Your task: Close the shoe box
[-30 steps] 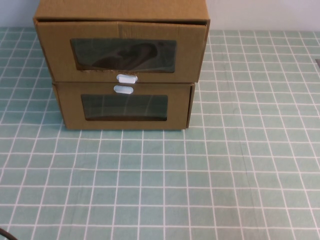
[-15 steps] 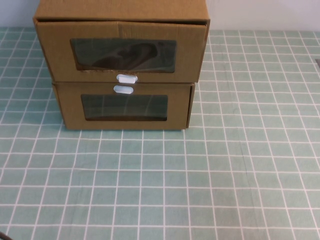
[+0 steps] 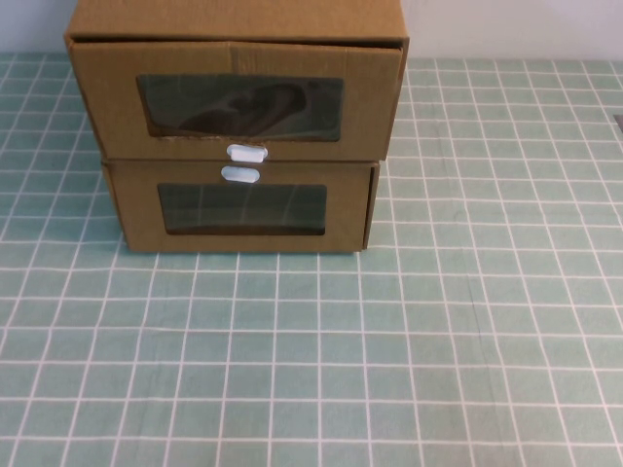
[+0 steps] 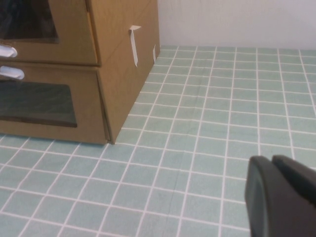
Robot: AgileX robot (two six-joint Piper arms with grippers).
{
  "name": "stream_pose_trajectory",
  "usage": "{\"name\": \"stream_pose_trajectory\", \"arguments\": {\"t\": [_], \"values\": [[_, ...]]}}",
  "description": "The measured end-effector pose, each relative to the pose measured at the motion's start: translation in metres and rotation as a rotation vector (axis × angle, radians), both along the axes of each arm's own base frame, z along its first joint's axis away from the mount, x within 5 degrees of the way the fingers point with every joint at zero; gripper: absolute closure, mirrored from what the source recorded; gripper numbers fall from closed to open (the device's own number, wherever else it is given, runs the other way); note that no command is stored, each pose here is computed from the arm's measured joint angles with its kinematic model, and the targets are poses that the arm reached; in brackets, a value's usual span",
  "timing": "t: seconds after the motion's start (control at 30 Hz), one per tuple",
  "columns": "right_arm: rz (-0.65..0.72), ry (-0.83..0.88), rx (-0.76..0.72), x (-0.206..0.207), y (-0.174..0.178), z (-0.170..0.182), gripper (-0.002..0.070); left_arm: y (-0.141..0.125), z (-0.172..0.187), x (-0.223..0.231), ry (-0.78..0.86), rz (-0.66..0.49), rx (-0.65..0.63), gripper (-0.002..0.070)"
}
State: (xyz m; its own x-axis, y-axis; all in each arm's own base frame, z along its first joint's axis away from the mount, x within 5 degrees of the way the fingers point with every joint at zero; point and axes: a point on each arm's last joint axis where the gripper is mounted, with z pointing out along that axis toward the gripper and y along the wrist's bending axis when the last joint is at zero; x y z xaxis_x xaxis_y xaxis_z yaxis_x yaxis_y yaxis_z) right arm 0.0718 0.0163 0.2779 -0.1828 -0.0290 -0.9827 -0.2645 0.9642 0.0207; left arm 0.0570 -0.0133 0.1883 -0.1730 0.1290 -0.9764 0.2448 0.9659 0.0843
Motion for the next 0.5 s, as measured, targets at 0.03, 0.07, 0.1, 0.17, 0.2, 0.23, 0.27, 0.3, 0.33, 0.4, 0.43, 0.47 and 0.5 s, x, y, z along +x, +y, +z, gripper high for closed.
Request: {"name": "stream_pose_trajectory", "arguments": {"t": [0.03, 0.07, 0.1, 0.17, 0.2, 0.23, 0.27, 0.3, 0.33, 0.4, 0.43, 0.47, 0.5], "values": [[0.000, 0.000, 0.000, 0.000, 0.000, 0.000, 0.0690, 0.000, -0.005, -0.001, 0.013, 0.002, -0.005, 0.0680], [0.000, 0.000, 0.000, 0.000, 0.000, 0.000, 0.0690, 0.001, -0.007, -0.002, 0.019, 0.004, -0.014, 0.0680], [0.000, 0.000, 0.000, 0.000, 0.000, 0.000, 0.0690, 0.001, -0.009, -0.003, 0.028, 0.008, -0.025, 0.0680], [0.000, 0.000, 0.000, 0.000, 0.000, 0.000, 0.0690, 0.001, -0.012, -0.004, 0.063, 0.012, -0.031, 0.0680], [0.000, 0.000, 0.000, 0.000, 0.000, 0.000, 0.0690, 0.001, -0.015, -0.005, 0.090, 0.015, -0.030, 0.0680], [0.000, 0.000, 0.000, 0.000, 0.000, 0.000, 0.0690, 0.002, -0.016, -0.005, 0.101, 0.016, -0.030, 0.0680], [0.000, 0.000, 0.000, 0.000, 0.000, 0.000, 0.0690, 0.002, -0.017, -0.005, 0.110, 0.019, -0.038, 0.0680], [0.000, 0.000, 0.000, 0.000, 0.000, 0.000, 0.0690, 0.002, -0.016, -0.006, 0.108, 0.019, -0.036, 0.0680], [0.000, 0.000, 0.000, 0.000, 0.000, 0.000, 0.0690, 0.002, -0.016, -0.006, 0.108, 0.019, -0.036, 0.0680], [0.000, 0.000, 0.000, 0.000, 0.000, 0.000, 0.0690, 0.002, -0.017, -0.006, 0.110, 0.019, -0.036, 0.0680], [0.000, 0.000, 0.000, 0.000, 0.000, 0.000, 0.0690, 0.002, -0.017, -0.006, 0.110, 0.019, -0.036, 0.0680], [0.000, 0.000, 0.000, 0.000, 0.000, 0.000, 0.0690, 0.002, -0.017, -0.006, 0.110, 0.019, -0.036, 0.0680], [0.000, 0.000, 0.000, 0.000, 0.000, 0.000, 0.0690, 0.002, -0.017, -0.006, 0.110, 0.019, -0.036, 0.0680]]}}
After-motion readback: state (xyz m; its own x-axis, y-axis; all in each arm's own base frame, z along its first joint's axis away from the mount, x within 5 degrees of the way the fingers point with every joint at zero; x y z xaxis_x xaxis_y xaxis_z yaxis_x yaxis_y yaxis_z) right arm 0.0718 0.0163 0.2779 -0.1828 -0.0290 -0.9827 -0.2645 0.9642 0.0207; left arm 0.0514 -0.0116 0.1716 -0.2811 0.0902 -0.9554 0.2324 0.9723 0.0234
